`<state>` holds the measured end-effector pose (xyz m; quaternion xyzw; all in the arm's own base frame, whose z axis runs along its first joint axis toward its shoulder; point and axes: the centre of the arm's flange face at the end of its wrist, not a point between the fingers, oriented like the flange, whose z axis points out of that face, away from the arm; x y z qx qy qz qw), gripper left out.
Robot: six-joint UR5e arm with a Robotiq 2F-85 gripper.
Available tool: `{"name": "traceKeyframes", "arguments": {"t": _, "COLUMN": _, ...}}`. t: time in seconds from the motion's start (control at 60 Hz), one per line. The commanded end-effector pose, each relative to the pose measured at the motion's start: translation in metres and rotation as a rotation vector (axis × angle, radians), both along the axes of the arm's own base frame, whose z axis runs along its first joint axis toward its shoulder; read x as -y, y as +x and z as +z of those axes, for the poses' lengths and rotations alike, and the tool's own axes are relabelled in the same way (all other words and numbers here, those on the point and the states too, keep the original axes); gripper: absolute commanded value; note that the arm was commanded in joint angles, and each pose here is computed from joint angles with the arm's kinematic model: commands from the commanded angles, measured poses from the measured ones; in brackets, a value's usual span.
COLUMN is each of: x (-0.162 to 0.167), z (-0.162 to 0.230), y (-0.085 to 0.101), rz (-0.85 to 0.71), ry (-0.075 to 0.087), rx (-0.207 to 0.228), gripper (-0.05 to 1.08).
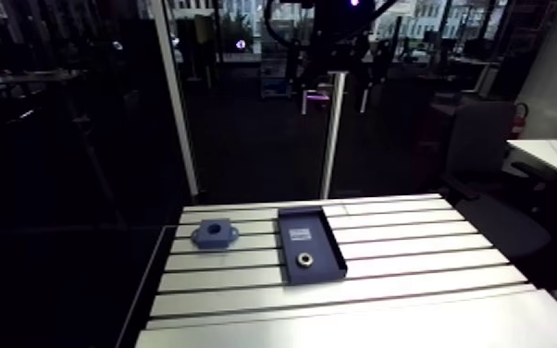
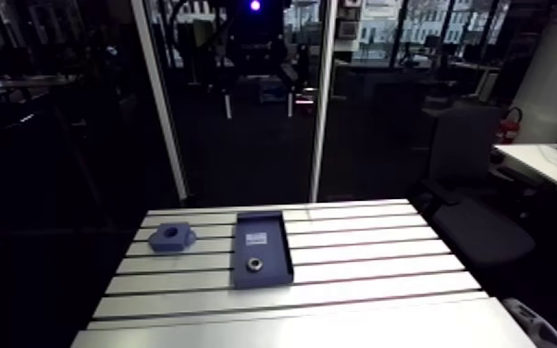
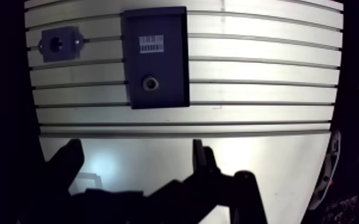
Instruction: Pick up the bearing and press it into the housing until flush.
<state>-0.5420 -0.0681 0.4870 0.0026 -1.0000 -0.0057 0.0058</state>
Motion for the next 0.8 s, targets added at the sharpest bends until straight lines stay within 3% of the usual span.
{"name": "traceKeyframes", "arguments": {"t": 0.017, "x": 0.078, "z": 0.073, "y": 0.051, "rz": 0.001, "ry": 0.058, "rx": 0.051, "gripper": 0.01}}
{"name": "traceKeyframes", "arguments": {"t": 0.533, "x": 0.078, "z": 0.069, "y": 0.051, "rz": 0.000, "ry": 0.062, "rx": 0.056, "gripper": 0.01}}
{"name": "traceKeyframes", "arguments": {"t": 0.8, "x": 0.076, "z": 0.026, "y": 0.042, "rz": -0.002, "ry": 0.070, "rx": 0.088, "gripper": 0.01}}
